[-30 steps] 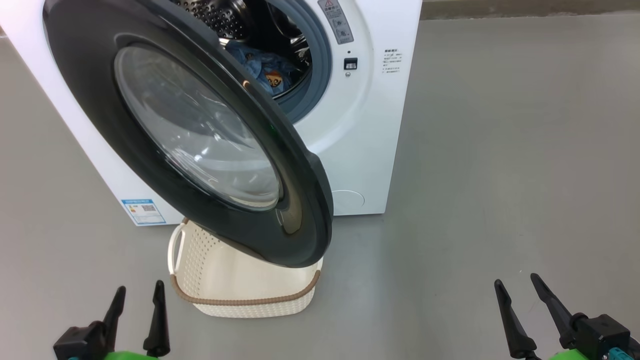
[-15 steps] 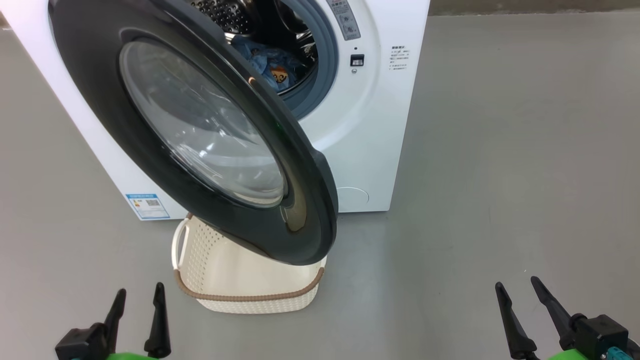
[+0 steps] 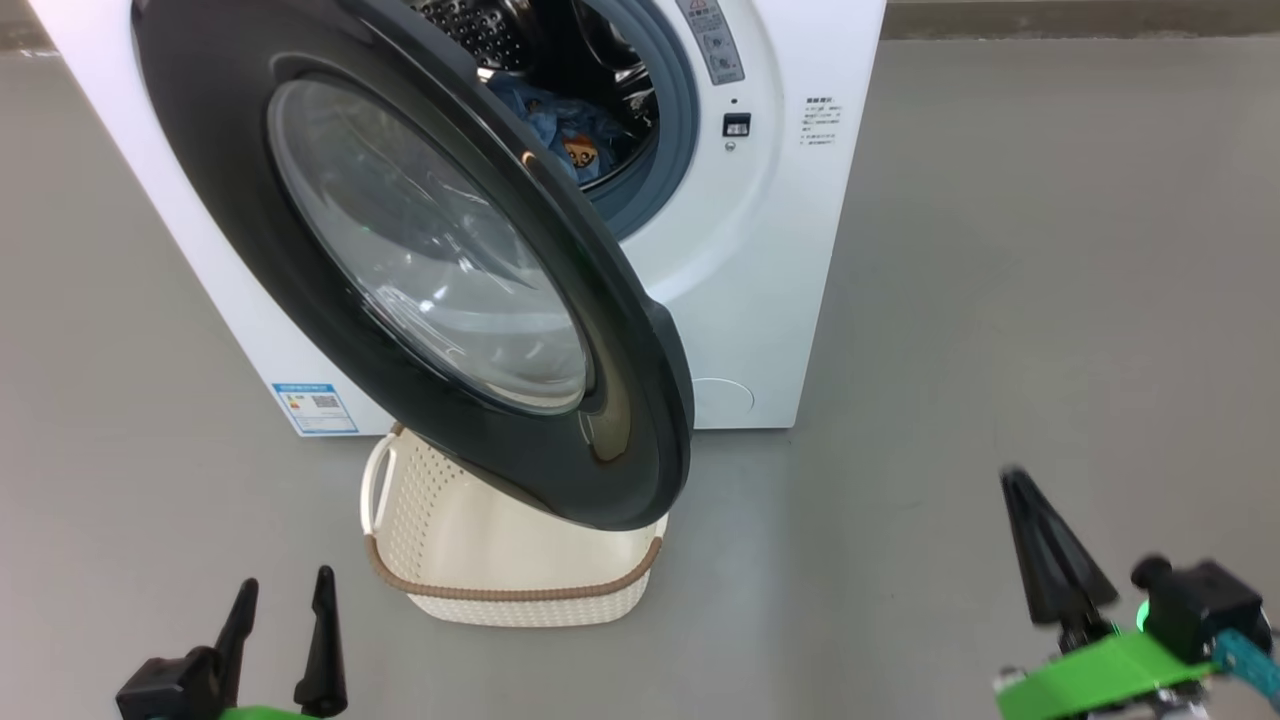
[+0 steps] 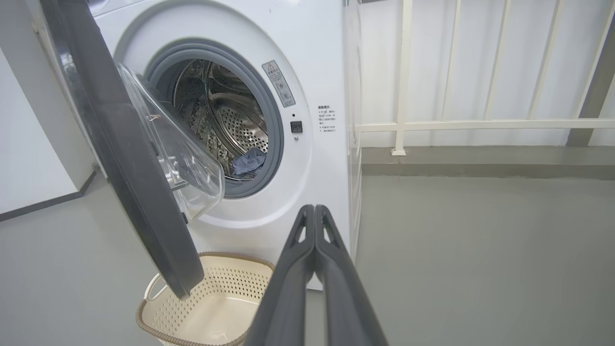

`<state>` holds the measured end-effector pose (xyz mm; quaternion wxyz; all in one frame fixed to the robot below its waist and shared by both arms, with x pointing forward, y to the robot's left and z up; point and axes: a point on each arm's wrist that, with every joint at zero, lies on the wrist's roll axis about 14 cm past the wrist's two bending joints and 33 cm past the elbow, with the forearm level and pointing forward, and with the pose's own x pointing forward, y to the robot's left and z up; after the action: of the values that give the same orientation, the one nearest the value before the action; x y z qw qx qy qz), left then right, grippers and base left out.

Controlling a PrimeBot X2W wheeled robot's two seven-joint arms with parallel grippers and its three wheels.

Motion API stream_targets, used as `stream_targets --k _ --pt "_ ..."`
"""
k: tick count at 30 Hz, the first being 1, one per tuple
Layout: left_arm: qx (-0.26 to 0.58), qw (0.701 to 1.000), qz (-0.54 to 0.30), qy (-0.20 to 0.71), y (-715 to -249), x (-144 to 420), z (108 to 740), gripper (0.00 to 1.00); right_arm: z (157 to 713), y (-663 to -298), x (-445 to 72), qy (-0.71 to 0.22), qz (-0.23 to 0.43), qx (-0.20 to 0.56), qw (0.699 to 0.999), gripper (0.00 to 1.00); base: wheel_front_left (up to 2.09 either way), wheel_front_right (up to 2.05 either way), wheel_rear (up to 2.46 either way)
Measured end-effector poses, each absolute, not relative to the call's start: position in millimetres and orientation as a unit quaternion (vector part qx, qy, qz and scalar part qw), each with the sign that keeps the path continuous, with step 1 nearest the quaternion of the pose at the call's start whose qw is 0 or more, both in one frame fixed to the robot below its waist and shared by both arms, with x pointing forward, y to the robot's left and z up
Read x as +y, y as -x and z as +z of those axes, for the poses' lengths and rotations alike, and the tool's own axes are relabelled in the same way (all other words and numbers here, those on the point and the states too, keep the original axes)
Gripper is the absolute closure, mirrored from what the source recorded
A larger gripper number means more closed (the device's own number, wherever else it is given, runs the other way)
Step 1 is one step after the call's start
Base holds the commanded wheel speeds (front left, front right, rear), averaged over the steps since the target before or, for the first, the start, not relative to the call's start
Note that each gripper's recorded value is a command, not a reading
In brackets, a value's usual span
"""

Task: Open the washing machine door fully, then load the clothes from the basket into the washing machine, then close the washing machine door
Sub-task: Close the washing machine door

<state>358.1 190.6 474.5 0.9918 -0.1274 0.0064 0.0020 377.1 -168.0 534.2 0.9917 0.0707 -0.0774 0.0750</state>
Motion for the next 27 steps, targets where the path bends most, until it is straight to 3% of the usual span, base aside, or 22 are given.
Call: stream_targets --k 7,15,20,27 --pt "0.008 0.991 0.008 0.130 -353 193 473 0.00 619 -391 -118 -0.079 0.156 -0.198 0.965 1.00 0.00 0.00 0.00" --pt "0.004 0.990 0.011 0.140 -348 193 475 0.00 706 -370 -22 -0.096 0.309 -0.311 0.894 1.00 0.00 0.00 0.00" --pt "-0.005 0.988 0.011 0.154 -349 192 481 0.00 688 -350 48 -0.112 0.414 -0.269 0.862 1.00 0.00 0.00 0.00" --pt "-0.008 0.985 0.009 0.172 -352 188 483 0.00 637 -353 82 -0.121 0.455 -0.186 0.862 1.00 0.00 0.00 0.00"
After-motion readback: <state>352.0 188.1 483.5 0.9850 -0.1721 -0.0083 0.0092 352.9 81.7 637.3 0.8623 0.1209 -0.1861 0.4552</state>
